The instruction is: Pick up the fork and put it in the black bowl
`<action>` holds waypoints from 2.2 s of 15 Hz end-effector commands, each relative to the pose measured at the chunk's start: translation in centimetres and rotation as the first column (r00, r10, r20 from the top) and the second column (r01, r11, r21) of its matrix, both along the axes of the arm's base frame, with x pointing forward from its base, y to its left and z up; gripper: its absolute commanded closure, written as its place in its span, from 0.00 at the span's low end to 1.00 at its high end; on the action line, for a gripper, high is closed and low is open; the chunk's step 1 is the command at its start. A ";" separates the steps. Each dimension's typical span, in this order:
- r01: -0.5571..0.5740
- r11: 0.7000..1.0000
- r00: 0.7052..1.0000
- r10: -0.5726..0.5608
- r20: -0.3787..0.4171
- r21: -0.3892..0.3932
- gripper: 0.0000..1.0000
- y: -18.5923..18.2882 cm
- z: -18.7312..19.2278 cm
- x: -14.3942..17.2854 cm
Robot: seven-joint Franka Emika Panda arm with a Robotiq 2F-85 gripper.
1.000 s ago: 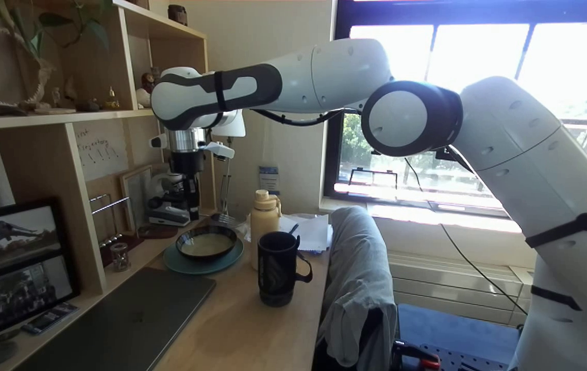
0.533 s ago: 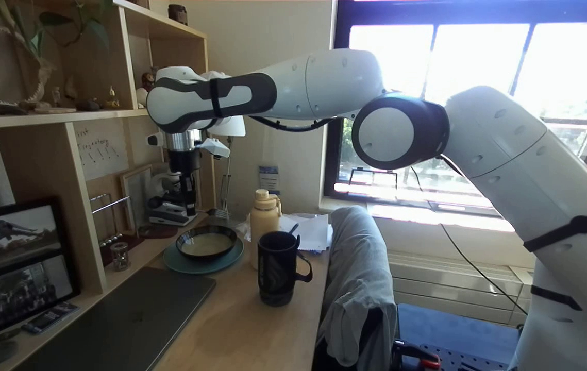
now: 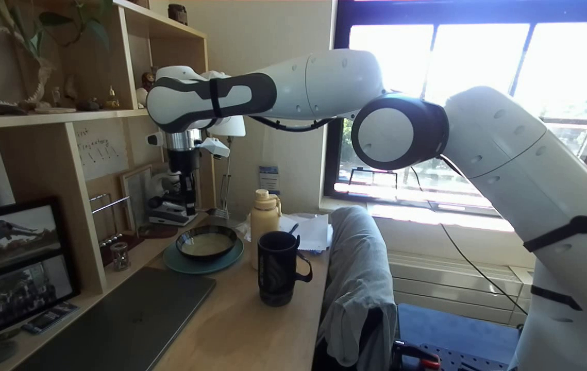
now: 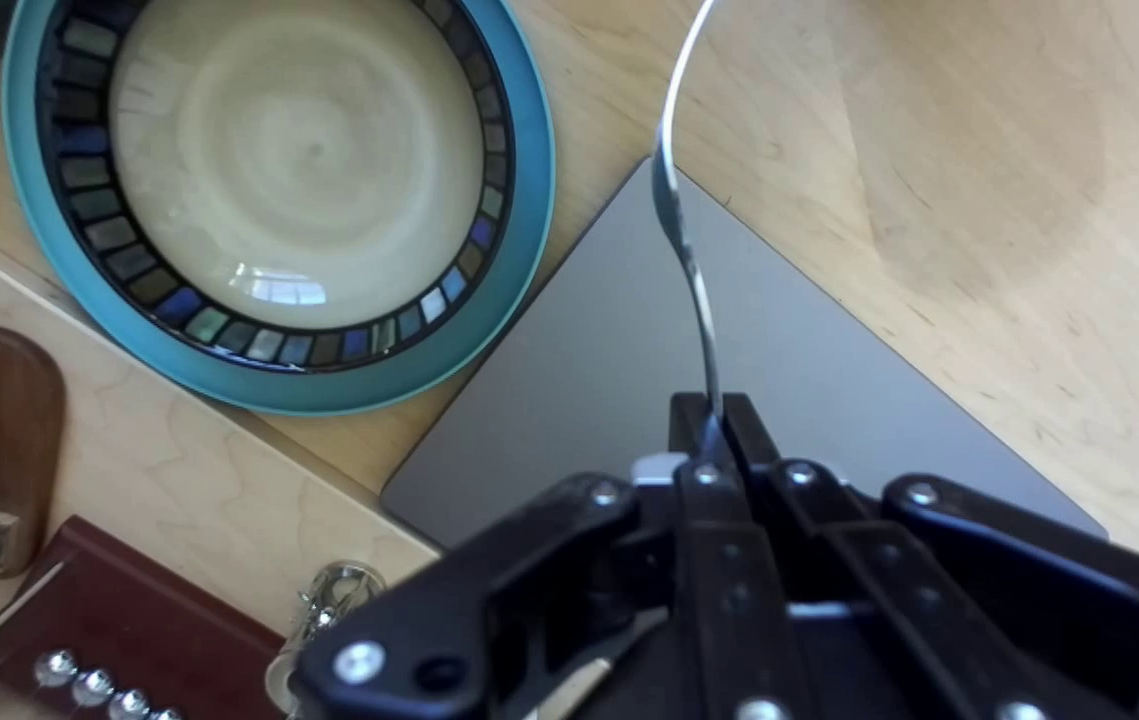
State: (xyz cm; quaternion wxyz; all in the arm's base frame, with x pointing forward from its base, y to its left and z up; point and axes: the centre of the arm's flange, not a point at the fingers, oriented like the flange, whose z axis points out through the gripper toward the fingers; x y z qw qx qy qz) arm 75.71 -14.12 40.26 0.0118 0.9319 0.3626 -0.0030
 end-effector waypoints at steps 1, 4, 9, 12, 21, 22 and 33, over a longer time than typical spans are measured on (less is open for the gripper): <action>-0.015 1.000 1.000 0.015 -0.004 -0.005 0.97 -0.3 -0.2 0.7; -0.023 1.000 0.999 0.022 -0.023 -0.019 0.96 -1.0 -1.5 1.8; -0.085 0.995 0.996 0.084 -0.022 -0.042 0.96 -2.5 -3.5 3.6; -0.140 0.985 0.990 0.138 -0.021 -0.100 0.96 -3.9 -4.1 5.0; -0.353 0.923 0.932 0.362 0.033 -0.153 0.96 -5.0 -7.6 9.1; -0.379 0.912 0.920 0.390 0.045 -0.158 0.96 -5.1 -7.9 9.4; -0.600 0.790 0.752 0.611 0.247 -0.127 0.97 -6.2 -9.5 10.9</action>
